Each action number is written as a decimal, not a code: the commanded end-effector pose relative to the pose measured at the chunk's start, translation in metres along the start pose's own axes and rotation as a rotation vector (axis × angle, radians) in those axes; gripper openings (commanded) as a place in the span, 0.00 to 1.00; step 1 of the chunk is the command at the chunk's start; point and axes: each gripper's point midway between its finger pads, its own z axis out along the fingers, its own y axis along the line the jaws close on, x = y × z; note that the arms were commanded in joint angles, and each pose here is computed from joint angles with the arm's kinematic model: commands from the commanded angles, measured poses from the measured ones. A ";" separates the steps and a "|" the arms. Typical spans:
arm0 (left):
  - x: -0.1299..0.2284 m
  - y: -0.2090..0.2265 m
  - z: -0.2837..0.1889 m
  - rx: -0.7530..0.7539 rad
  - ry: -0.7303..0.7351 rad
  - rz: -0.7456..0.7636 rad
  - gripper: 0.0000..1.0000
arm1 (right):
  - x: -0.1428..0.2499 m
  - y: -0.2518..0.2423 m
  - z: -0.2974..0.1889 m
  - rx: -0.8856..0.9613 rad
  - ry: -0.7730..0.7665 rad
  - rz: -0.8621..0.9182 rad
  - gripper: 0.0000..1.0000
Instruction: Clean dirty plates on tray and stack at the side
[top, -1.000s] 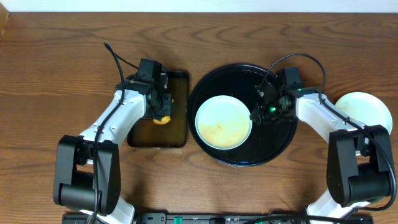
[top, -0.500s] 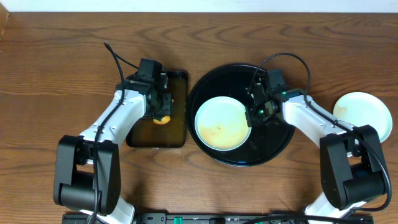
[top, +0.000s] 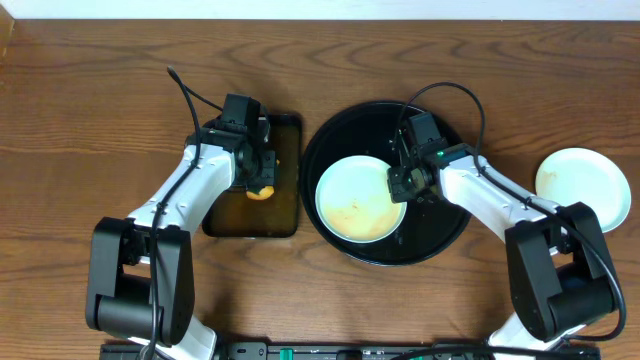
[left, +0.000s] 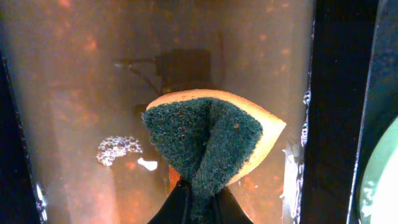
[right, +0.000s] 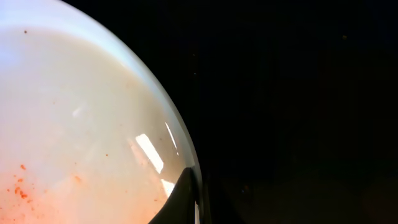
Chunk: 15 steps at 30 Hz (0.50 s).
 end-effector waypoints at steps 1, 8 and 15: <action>0.003 0.000 0.003 0.005 0.010 -0.001 0.08 | -0.014 -0.029 -0.021 0.153 -0.087 0.056 0.01; 0.003 0.000 0.003 0.005 0.010 -0.001 0.08 | -0.029 -0.044 -0.055 0.244 -0.190 0.062 0.01; 0.003 0.000 0.003 0.005 0.010 -0.001 0.08 | -0.024 -0.029 -0.050 0.136 -0.155 0.060 0.02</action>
